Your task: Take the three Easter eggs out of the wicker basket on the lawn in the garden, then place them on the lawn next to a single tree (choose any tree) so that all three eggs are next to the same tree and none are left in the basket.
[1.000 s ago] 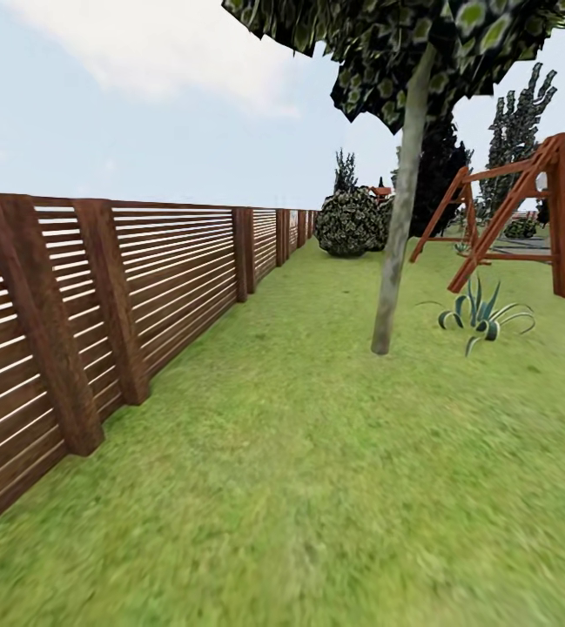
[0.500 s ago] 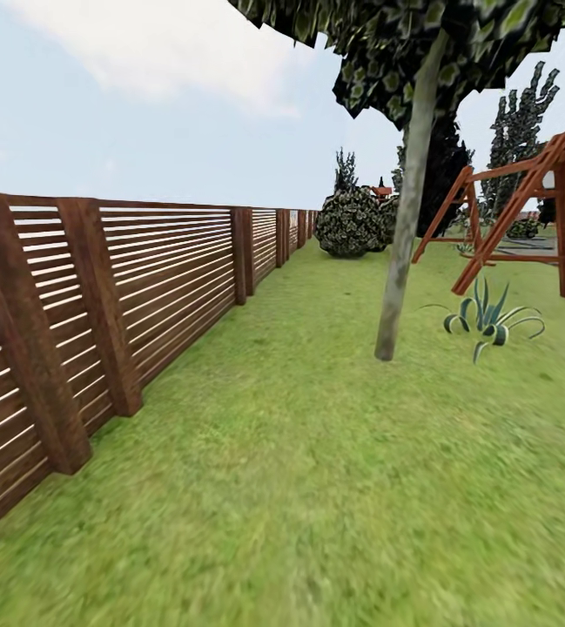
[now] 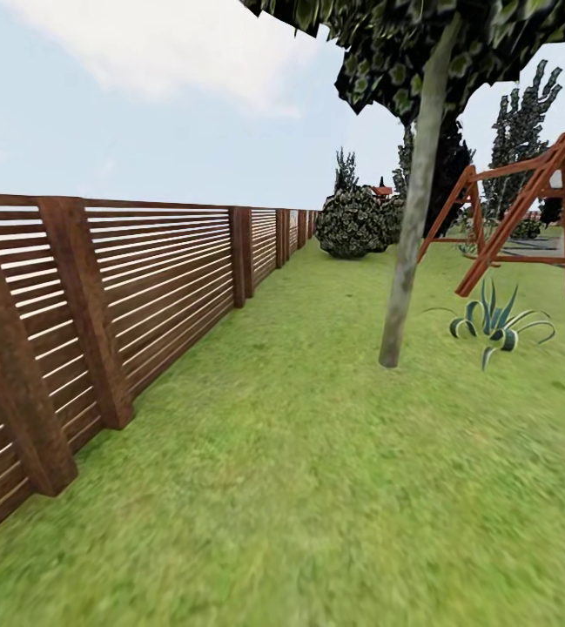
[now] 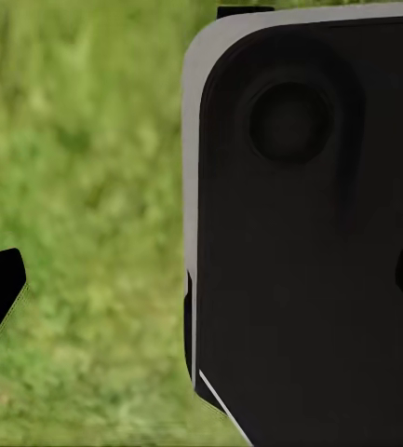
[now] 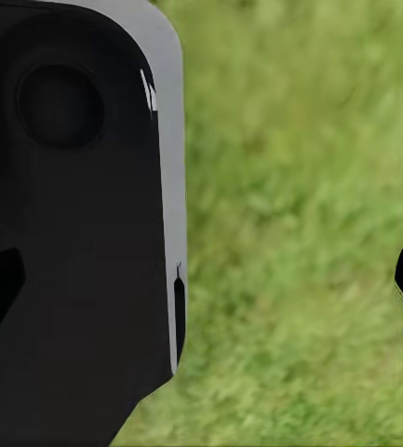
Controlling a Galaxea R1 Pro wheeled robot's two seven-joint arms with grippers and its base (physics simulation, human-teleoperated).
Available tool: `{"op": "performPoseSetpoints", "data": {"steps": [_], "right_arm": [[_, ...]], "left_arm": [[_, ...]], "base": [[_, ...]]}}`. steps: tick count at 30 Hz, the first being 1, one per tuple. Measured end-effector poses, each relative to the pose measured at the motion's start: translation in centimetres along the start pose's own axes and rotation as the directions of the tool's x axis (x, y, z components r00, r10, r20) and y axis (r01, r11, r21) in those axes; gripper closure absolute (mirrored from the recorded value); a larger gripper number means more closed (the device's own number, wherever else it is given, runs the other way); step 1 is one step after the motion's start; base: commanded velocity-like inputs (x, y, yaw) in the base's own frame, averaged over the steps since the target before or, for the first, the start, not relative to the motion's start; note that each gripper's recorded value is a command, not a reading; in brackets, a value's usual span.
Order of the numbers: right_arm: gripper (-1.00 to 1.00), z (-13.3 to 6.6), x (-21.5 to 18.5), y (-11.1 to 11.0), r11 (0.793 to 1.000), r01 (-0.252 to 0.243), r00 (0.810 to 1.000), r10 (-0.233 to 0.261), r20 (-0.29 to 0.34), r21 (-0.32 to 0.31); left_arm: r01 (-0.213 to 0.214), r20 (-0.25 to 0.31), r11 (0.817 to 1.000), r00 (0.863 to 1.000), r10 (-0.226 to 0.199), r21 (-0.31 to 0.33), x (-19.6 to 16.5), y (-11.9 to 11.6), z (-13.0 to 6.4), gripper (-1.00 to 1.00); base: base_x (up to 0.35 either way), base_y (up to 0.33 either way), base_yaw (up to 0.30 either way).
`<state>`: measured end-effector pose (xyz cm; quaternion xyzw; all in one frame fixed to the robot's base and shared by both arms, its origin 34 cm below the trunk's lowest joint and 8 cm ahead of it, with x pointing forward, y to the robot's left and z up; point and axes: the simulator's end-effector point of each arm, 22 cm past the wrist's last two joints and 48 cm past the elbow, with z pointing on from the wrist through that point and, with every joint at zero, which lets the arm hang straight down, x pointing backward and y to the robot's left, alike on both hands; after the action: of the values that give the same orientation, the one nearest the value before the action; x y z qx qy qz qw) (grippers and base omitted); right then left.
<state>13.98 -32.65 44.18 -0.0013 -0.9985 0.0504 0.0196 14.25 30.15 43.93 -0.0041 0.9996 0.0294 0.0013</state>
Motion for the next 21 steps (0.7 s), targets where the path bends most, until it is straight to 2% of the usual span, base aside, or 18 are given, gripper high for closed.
{"op": "performPoseSetpoints", "data": {"steps": [11, 21], "right_arm": [[-1.0, 0.0, 0.0, 0.0, 1.0, 0.0, 1.0, 0.0, 0.0, 0.0], [-1.0, 0.0, 0.0, -0.01, 1.0, 0.002, 1.0, -0.002, 0.0, 0.0]], "left_arm": [[0.0, 0.0, 1.0, 1.0, 0.0, 0.0, 0.0, 0.0, 0.0, -1.0], [0.0, 0.0, 1.0, 1.0, 0.0, 0.0, 0.01, 0.0, 0.0, -1.0]], "base": [[0.337, 0.0, -0.001], [0.337, 0.0, -0.091]]}}
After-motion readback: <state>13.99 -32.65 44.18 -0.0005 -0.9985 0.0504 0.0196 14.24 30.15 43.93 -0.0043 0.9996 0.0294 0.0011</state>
